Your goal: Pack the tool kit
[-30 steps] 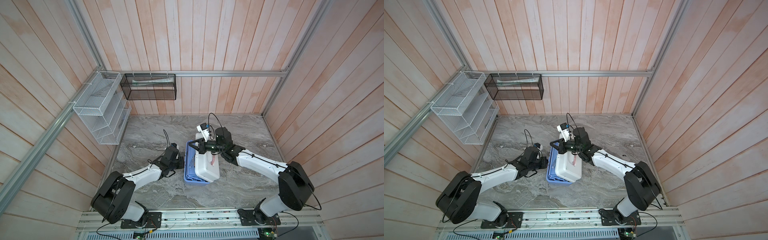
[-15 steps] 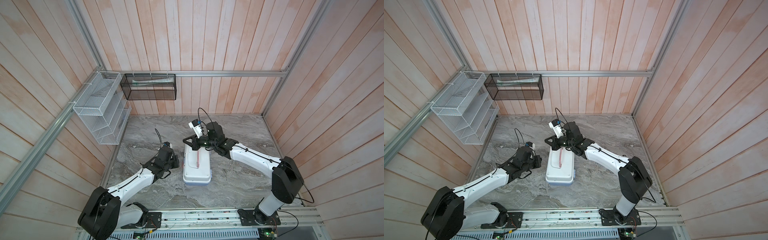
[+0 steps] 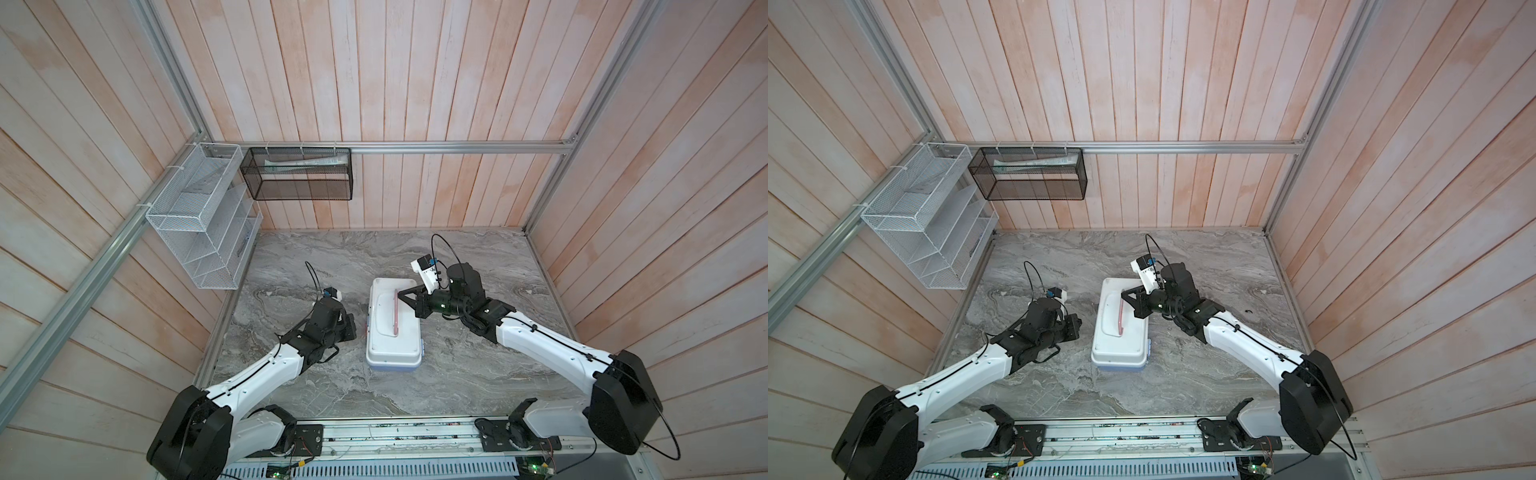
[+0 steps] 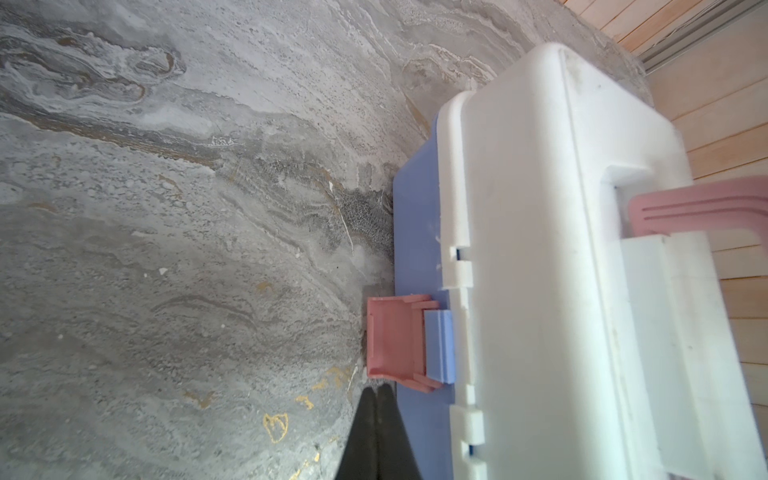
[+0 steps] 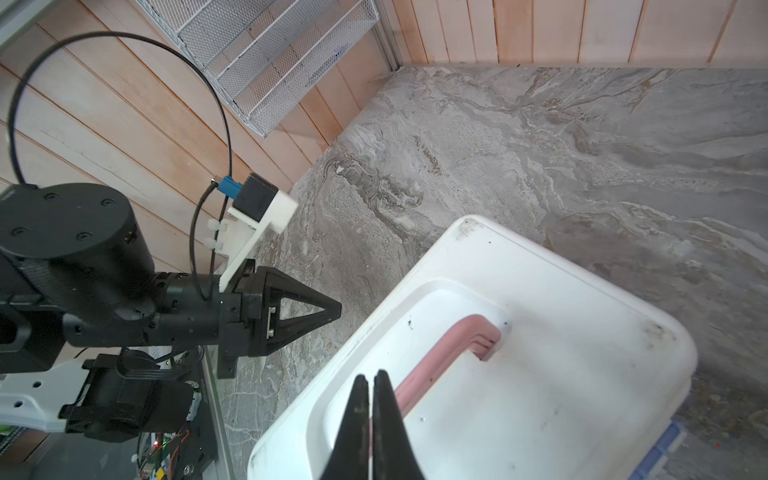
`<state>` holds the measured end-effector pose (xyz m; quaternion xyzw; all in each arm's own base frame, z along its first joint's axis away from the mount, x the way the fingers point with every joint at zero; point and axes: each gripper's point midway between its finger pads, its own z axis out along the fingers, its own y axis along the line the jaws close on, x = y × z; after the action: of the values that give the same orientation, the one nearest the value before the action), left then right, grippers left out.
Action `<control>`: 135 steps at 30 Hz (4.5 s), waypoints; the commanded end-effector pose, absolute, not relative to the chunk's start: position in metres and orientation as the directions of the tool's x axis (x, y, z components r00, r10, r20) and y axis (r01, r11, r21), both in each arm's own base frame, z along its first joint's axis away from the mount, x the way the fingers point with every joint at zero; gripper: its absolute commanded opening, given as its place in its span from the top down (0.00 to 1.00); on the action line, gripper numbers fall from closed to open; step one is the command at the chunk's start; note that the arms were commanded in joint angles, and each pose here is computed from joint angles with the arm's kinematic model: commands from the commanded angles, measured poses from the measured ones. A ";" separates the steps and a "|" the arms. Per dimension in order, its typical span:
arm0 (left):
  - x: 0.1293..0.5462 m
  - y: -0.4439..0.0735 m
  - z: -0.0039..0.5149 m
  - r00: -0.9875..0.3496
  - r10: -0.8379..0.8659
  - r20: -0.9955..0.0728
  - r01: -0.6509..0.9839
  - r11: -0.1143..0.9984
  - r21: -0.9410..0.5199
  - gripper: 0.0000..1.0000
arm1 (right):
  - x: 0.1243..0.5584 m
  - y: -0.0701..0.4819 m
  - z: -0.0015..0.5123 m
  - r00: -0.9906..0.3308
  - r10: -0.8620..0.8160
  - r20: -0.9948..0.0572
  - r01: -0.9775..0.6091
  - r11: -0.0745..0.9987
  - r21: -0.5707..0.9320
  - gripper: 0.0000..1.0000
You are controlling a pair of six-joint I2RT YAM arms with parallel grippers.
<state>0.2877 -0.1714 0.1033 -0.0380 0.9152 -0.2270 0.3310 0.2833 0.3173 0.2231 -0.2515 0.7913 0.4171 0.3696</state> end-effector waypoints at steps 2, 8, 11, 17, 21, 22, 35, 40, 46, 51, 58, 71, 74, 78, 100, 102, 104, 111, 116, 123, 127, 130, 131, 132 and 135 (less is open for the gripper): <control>0.286 -0.171 0.115 -0.766 -0.233 -0.600 0.092 0.883 -0.461 0.98 | 0.285 0.329 0.210 -0.603 -0.101 -0.791 -0.723 0.487 0.489 1.00; 0.280 -0.165 0.116 -0.761 -0.246 -0.600 0.078 0.884 -0.461 0.98 | 0.289 0.355 0.202 -0.619 -0.128 -0.775 -0.744 0.413 0.526 1.00; 0.277 -0.164 0.121 -0.756 -0.253 -0.603 0.081 0.879 -0.470 0.98 | 0.291 0.370 0.194 -0.624 -0.149 -0.767 -0.753 0.377 0.539 1.00; 0.269 -0.160 0.134 -0.734 -0.263 -0.626 0.101 0.870 -0.483 0.98 | 0.298 0.394 0.173 -0.646 -0.191 -0.739 -0.751 0.330 0.571 1.00; 0.265 -0.166 0.146 -0.722 -0.252 -0.644 0.158 0.847 -0.508 0.95 | 0.312 0.398 0.148 -0.695 -0.211 -0.687 -0.702 0.401 0.588 1.00; 0.264 -0.170 0.151 -0.719 -0.245 -0.650 0.183 0.836 -0.517 0.93 | 0.315 0.398 0.142 -0.709 -0.218 -0.671 -0.689 0.421 0.591 1.00; 0.248 -0.226 0.147 -0.718 -0.133 -0.683 0.390 0.736 -0.553 0.75 | 0.334 0.335 0.209 -0.673 -0.041 -0.739 -0.620 0.576 0.533 0.75; 0.248 -0.236 0.142 -0.729 -0.099 -0.677 0.412 0.726 -0.551 0.76 | 0.338 0.277 0.199 -0.679 0.000 -0.734 -0.523 0.701 0.484 0.60; 0.232 -0.262 0.139 -0.743 -0.052 -0.667 0.452 0.696 -0.558 0.79 | 0.329 0.249 0.177 -0.720 -0.039 -0.693 -0.504 0.717 0.483 0.54; 0.218 -0.295 0.140 -0.751 -0.003 -0.660 0.488 0.672 -0.557 0.80 | 0.327 0.248 0.164 -0.730 -0.125 -0.672 -0.546 0.699 0.462 0.52; 0.226 -0.275 0.147 -0.694 0.000 -0.720 0.469 0.759 -0.452 0.45 | 0.342 0.230 0.152 -0.748 -0.193 -0.635 -0.528 0.753 0.393 0.52; 0.233 -0.237 0.100 -0.678 0.064 -0.732 0.428 0.844 -0.323 0.00 | 0.347 0.236 0.145 -0.753 -0.204 -0.625 -0.569 0.679 0.464 0.47; 0.229 -0.246 0.093 -0.655 0.098 -0.750 0.495 0.805 -0.327 0.02 | 0.336 0.237 0.141 -0.760 -0.196 -0.620 -0.572 0.655 0.494 0.47; 0.229 -0.250 0.083 -0.637 0.129 -0.760 0.526 0.793 -0.307 0.02 | 0.324 0.238 0.147 -0.754 -0.171 -0.634 -0.580 0.627 0.521 0.46; 0.262 -0.246 0.024 -0.635 0.172 -0.753 0.404 0.905 -0.134 0.02 | 0.307 0.236 0.149 -0.752 -0.162 -0.639 -0.589 0.599 0.542 0.46; 0.266 -0.240 0.019 -0.642 0.171 -0.748 0.369 0.924 -0.105 0.02 | 0.307 0.235 0.147 -0.754 -0.164 -0.636 -0.587 0.602 0.541 0.46; 0.268 -0.237 0.017 -0.641 0.171 -0.748 0.355 0.930 -0.091 0.02 | 0.306 0.235 0.146 -0.755 -0.162 -0.635 -0.585 0.603 0.542 0.46; 0.271 -0.221 0.022 -0.637 0.140 -0.758 0.277 0.959 -0.055 0.02 | 0.306 0.234 0.144 -0.757 -0.159 -0.634 -0.583 0.603 0.545 0.46; 0.267 -0.219 0.032 -0.614 0.153 -0.774 0.282 0.959 -0.035 0.03 | 0.306 0.234 0.142 -0.758 -0.162 -0.632 -0.583 0.602 0.546 0.46; 0.272 -0.219 0.036 -0.615 0.149 -0.774 0.256 0.966 -0.017 0.05 | 0.306 0.234 0.143 -0.756 -0.162 -0.635 -0.586 0.601 0.544 0.46; 0.276 -0.221 0.045 -0.634 0.086 -0.769 0.203 0.978 -0.057 0.13 | 0.306 0.233 0.143 -0.754 -0.157 -0.638 -0.584 0.604 0.542 0.47; 0.275 -0.229 0.057 -0.618 0.023 -0.786 0.218 0.965 -0.143 0.22 | 0.305 0.233 0.141 -0.756 -0.154 -0.637 -0.582 0.602 0.546 0.46; 0.276 -0.234 0.062 -0.609 0.001 -0.793 0.232 0.956 -0.178 0.26 | 0.306 0.232 0.140 -0.755 -0.151 -0.639 -0.582 0.602 0.546 0.46; 0.276 -0.238 0.066 -0.608 -0.014 -0.794 0.247 0.947 -0.206 0.30 | 0.306 0.232 0.140 -0.752 -0.149 -0.642 -0.584 0.601 0.546 0.46; 0.279 -0.245 0.072 -0.622 -0.046 -0.782 0.253 0.933 -0.256 0.43 | 0.308 0.231 0.139 -0.749 -0.136 -0.648 -0.583 0.601 0.547 0.47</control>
<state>0.2764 -0.2347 0.0618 0.0694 0.8887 -0.1352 0.4325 0.3119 0.2295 0.1346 -0.2096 0.8574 0.3779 0.2795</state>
